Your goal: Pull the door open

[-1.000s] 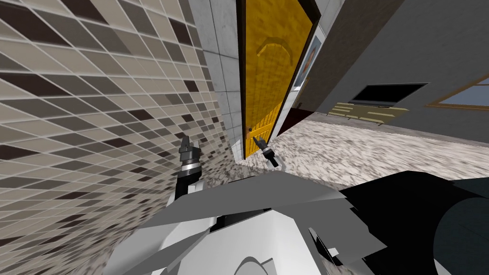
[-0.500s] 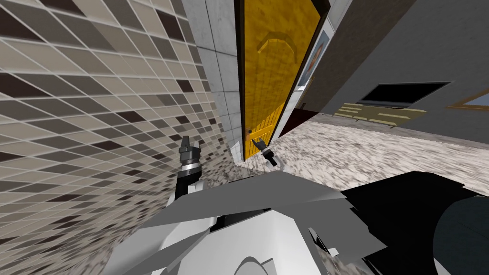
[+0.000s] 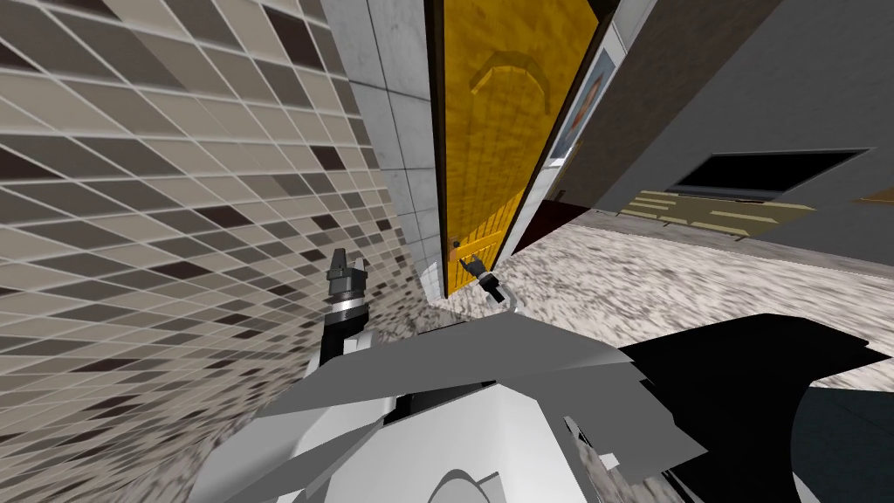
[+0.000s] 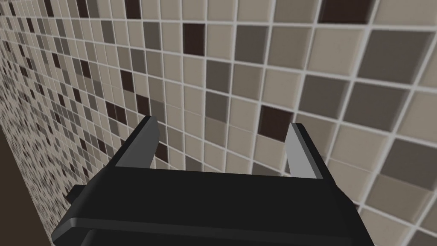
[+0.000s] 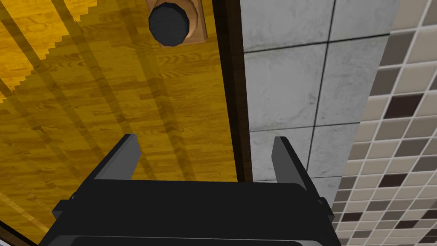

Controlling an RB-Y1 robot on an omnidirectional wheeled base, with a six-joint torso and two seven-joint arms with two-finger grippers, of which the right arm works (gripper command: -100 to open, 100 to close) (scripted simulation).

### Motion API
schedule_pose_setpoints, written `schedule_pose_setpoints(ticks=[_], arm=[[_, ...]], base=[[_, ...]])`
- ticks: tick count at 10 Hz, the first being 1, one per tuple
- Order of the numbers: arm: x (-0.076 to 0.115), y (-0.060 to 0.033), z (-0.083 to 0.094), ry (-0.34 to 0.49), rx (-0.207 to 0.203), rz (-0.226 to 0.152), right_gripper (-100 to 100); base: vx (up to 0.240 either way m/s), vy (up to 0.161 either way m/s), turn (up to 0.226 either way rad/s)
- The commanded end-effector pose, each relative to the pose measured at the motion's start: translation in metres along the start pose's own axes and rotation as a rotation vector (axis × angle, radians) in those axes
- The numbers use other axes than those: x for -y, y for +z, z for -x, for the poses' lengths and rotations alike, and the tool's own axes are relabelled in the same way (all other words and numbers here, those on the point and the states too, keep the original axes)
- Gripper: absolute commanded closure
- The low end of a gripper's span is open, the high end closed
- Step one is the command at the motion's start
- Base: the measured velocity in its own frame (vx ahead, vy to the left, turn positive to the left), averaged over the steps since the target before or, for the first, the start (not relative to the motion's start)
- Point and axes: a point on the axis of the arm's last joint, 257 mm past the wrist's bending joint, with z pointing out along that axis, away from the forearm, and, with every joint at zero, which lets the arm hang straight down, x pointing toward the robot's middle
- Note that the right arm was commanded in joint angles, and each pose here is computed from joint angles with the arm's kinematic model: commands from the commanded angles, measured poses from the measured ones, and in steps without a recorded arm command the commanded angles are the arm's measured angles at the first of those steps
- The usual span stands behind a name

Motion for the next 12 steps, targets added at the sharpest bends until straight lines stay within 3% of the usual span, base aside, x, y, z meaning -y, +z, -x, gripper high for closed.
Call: schedule_pose_setpoints(ticks=[1, 6, 7, 12], arm=[[0.005, 0.0008, -0.010, -0.045, -0.029, -0.001, -100], [0.014, 0.0018, -0.036, -0.150, -0.098, 0.000, -100], [0.011, 0.0029, -0.032, -0.136, -0.089, 0.000, -100], [0.049, 0.0168, -0.024, -0.161, -0.064, -0.134, -100]], base=[[0.106, -0.088, 0.063], [0.065, -0.071, 0.043], [0.042, -0.034, 0.013], [0.036, -0.011, 0.264]])
